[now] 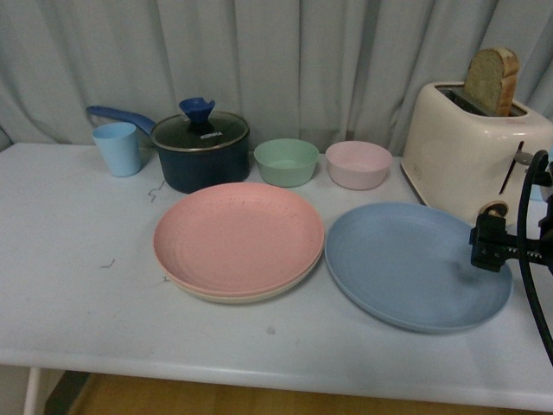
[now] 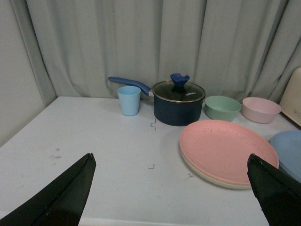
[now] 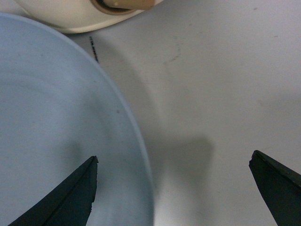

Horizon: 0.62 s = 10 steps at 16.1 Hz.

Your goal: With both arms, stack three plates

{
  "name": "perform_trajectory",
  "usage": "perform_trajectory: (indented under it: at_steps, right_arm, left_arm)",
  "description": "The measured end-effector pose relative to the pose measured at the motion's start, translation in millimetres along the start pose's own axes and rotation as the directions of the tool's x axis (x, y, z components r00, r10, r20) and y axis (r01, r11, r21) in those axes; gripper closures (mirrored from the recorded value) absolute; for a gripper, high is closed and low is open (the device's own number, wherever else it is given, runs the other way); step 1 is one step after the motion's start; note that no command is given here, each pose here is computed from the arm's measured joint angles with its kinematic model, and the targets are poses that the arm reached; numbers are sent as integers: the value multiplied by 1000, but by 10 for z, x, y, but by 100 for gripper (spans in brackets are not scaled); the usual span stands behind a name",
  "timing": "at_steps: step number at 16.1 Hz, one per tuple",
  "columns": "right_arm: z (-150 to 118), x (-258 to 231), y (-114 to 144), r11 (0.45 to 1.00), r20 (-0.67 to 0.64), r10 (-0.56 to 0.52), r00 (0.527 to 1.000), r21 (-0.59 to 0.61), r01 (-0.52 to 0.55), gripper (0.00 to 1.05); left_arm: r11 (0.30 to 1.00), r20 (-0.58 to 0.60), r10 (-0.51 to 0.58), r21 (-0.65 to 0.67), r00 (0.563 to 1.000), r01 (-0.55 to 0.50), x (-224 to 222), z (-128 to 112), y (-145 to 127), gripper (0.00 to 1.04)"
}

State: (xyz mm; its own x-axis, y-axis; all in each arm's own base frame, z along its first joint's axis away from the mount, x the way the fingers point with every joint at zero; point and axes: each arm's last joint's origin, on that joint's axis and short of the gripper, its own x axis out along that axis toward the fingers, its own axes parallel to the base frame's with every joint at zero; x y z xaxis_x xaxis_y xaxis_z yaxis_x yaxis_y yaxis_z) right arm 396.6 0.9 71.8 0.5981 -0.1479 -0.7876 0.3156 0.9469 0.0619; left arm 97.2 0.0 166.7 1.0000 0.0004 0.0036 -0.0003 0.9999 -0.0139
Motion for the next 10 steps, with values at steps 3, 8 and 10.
perform_trajectory:
  at_steps: [3, 8, 10]
  right_arm:
    - [-27, 98, 148, 996, -25, 84, 996, 25, -84, 6]
    - [-66, 203, 223, 996, -45, 83, 996, 27, -82, 34]
    - [-55, 211, 185, 997, -46, 77, 996, 36, -75, 56]
  left_arm:
    - [1000, 0, 0, 0, 1000, 0, 0, 0, 0, 7]
    - [1000, 0, 0, 0, 1000, 0, 0, 0, 0, 7]
    - [1000, 0, 0, 0, 1000, 0, 0, 0, 0, 7]
